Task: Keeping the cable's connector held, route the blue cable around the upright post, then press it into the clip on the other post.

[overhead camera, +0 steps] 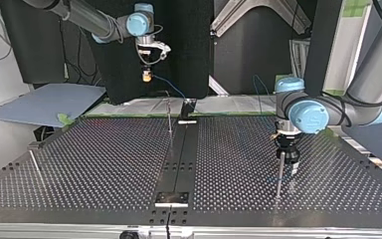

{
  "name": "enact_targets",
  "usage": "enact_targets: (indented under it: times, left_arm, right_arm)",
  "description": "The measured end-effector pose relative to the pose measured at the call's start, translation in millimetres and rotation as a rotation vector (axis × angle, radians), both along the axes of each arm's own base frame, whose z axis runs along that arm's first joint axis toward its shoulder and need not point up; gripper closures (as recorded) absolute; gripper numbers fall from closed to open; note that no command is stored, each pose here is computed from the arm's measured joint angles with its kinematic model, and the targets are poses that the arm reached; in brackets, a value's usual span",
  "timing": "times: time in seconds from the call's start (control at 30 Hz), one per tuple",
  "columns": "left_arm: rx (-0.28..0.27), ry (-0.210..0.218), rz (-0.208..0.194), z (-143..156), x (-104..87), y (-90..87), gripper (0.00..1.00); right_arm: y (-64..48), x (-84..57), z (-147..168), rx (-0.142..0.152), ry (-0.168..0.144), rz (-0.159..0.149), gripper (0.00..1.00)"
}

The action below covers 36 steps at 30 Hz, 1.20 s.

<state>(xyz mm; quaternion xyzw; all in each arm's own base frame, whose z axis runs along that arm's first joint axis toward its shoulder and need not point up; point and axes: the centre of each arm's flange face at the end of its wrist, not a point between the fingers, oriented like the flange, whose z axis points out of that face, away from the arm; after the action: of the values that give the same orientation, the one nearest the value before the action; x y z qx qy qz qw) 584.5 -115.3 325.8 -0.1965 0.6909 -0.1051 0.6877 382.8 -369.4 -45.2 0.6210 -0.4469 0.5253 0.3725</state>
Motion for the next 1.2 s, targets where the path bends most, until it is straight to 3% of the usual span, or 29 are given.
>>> enact_targets:
  times: [0.13,0.27,0.7,1.2]
  left_arm:
    - [0.0,0.0,0.0,-0.1,0.1,0.2,0.02]
    - [0.0,0.001,0.0,-0.3,0.0,0.1,0.02]
    - [-0.013,0.003,-0.004,-0.5,-0.8,-2.1,0.02]
    - [-0.119,0.031,-0.023,-3.9,-5.3,-6.0,0.0]
  right_arm:
    - [-3.4,4.1,14.0,-0.028,-0.022,0.015,1.0]
    - [-3.7,5.0,12.8,-0.036,-0.028,0.021,1.0]
    - [5.7,-1.4,-28.9,-0.018,-0.03,0.02,1.0]
    - [6.5,-1.9,-31.6,-0.017,-0.03,0.02,1.0]
